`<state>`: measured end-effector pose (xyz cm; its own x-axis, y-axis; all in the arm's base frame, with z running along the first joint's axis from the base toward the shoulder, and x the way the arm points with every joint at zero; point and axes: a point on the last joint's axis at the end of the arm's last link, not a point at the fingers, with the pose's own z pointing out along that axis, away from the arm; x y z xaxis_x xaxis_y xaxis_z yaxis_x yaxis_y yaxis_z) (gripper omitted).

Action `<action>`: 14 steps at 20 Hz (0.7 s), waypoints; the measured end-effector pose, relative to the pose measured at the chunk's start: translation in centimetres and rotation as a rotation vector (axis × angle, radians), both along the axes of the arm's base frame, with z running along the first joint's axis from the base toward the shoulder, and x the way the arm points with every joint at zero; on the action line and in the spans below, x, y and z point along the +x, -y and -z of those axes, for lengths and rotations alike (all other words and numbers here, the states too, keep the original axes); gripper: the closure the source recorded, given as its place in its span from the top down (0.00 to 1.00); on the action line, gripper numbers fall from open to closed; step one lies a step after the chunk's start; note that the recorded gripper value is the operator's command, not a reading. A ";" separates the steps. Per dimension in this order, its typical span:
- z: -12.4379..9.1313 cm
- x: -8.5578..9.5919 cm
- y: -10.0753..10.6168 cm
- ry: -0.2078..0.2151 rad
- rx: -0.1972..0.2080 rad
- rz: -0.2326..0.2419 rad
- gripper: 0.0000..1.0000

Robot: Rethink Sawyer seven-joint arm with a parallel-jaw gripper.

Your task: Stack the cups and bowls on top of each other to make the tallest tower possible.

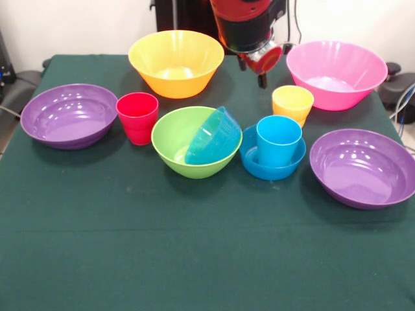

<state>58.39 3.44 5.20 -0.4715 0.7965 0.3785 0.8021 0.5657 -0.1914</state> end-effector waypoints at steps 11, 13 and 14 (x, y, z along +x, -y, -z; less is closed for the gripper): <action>-2.0 2.5 0.6 0.023 0.003 -0.003 1.00; -2.2 3.0 0.8 0.034 0.003 -0.001 1.00; -2.2 3.2 0.9 0.038 0.003 0.001 1.00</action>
<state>61.64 2.52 7.43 -0.4851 0.7957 0.3626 0.8091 0.5657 -0.1590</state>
